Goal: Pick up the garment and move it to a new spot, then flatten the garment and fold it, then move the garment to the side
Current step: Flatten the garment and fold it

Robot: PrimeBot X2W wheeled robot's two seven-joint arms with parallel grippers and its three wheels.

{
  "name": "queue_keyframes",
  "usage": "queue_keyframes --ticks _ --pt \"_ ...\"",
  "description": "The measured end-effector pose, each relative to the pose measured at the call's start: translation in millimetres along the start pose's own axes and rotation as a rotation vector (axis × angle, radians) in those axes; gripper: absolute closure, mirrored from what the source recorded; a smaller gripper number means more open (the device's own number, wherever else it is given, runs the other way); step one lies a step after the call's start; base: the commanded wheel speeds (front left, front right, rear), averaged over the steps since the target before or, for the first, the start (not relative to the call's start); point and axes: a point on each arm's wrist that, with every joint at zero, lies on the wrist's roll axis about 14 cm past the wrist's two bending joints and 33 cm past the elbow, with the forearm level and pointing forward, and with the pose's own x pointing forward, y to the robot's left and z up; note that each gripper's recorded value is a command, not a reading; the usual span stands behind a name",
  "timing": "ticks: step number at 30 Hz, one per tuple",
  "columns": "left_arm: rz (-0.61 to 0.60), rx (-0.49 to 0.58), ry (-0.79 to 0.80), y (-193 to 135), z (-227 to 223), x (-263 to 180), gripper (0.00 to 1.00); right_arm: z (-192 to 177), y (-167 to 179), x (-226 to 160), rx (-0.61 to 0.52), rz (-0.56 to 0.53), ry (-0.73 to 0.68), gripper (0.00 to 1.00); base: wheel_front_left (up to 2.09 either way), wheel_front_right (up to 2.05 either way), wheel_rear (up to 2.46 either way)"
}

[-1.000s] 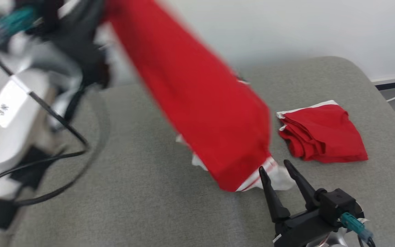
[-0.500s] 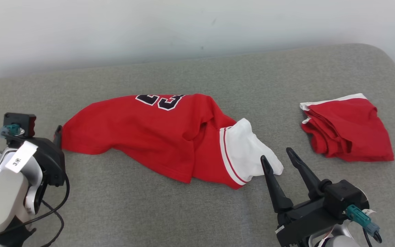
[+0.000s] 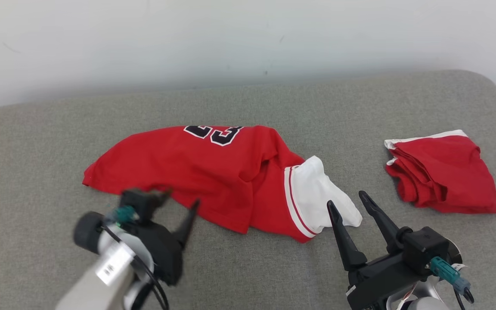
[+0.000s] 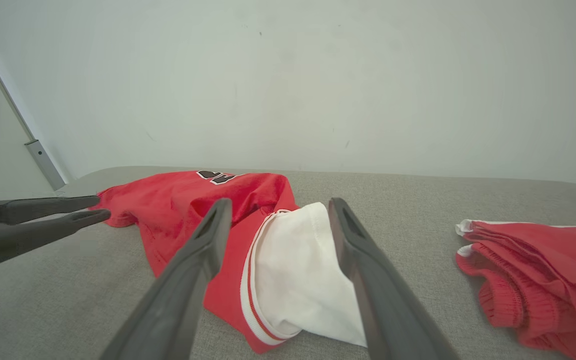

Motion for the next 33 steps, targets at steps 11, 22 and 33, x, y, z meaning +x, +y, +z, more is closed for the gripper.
queue_keyframes --ticks 11,22,33 --pt "-0.215 0.022 0.035 -87 -13 9 0.0 6 -4 -9 -0.003 -0.021 -0.01 0.0 0.0 0.0 0.0" --pt "-0.19 0.015 0.185 -89 -52 25 0.0 -2 -21 -14 -0.001 -0.076 0.017 0.0 0.0 0.0 0.0" --pt "-0.127 0.034 0.231 -74 -60 40 0.0 -5 -30 -9 -0.005 -0.097 0.027 0.0 0.0 0.0 0.0"
